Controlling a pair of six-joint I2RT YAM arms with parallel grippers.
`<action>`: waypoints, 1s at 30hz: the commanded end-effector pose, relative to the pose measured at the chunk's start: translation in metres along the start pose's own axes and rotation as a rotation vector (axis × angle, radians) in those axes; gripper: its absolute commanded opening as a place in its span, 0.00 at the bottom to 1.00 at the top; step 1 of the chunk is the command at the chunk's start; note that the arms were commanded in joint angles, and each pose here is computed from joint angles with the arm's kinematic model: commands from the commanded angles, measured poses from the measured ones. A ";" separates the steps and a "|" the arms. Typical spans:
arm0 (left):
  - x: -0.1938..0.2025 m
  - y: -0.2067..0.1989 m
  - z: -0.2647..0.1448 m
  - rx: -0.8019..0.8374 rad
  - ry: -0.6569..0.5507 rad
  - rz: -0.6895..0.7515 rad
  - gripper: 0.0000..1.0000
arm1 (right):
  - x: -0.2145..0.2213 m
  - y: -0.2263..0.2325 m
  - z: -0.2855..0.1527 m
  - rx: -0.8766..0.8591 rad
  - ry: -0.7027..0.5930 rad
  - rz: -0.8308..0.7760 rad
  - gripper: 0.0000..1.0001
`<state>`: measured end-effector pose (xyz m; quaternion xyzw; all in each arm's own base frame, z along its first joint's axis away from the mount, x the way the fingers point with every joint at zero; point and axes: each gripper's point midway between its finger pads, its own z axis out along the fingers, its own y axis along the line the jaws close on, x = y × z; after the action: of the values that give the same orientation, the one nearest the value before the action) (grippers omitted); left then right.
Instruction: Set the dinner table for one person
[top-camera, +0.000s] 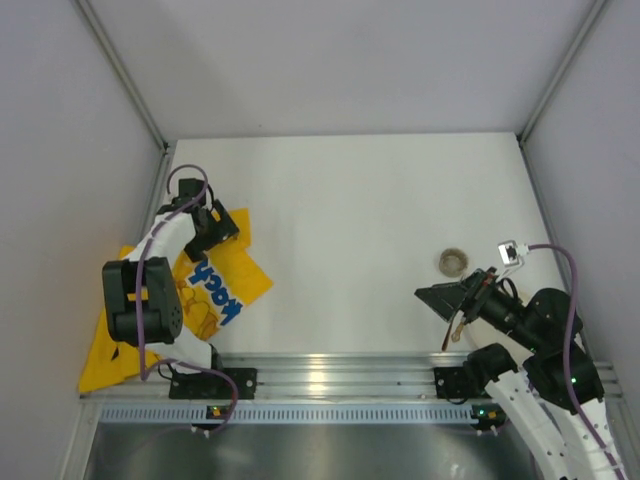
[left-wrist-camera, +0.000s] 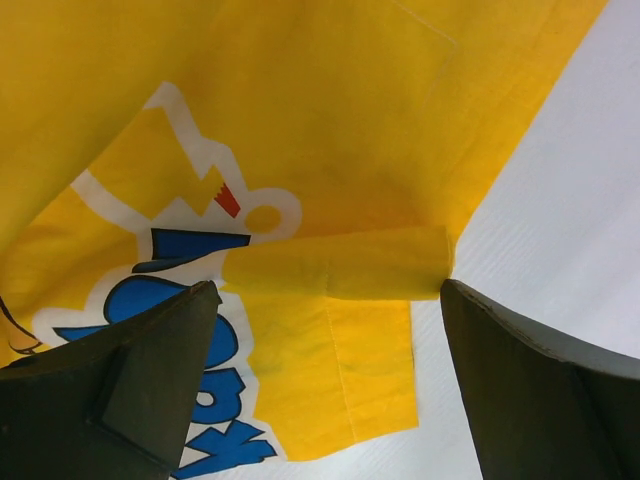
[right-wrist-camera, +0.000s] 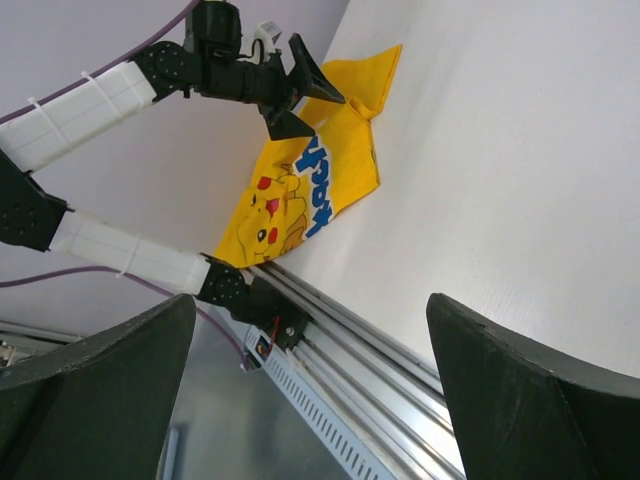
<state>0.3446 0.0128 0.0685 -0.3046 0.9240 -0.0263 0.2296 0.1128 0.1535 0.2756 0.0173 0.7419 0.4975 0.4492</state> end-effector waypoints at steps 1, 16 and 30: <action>-0.018 0.000 -0.001 -0.030 -0.057 -0.035 0.99 | -0.003 0.004 -0.004 -0.006 -0.017 0.012 1.00; -0.014 -0.011 0.016 -0.002 -0.011 -0.114 0.74 | -0.006 0.003 -0.013 0.033 -0.036 -0.007 1.00; 0.029 -0.028 0.034 0.115 0.082 -0.013 0.00 | -0.002 -0.002 -0.011 0.048 -0.019 0.009 1.00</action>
<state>0.3429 -0.0130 0.0278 -0.3240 0.9252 -0.0705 0.1844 0.1119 0.1441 0.2655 0.0440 0.7593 0.4734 0.4443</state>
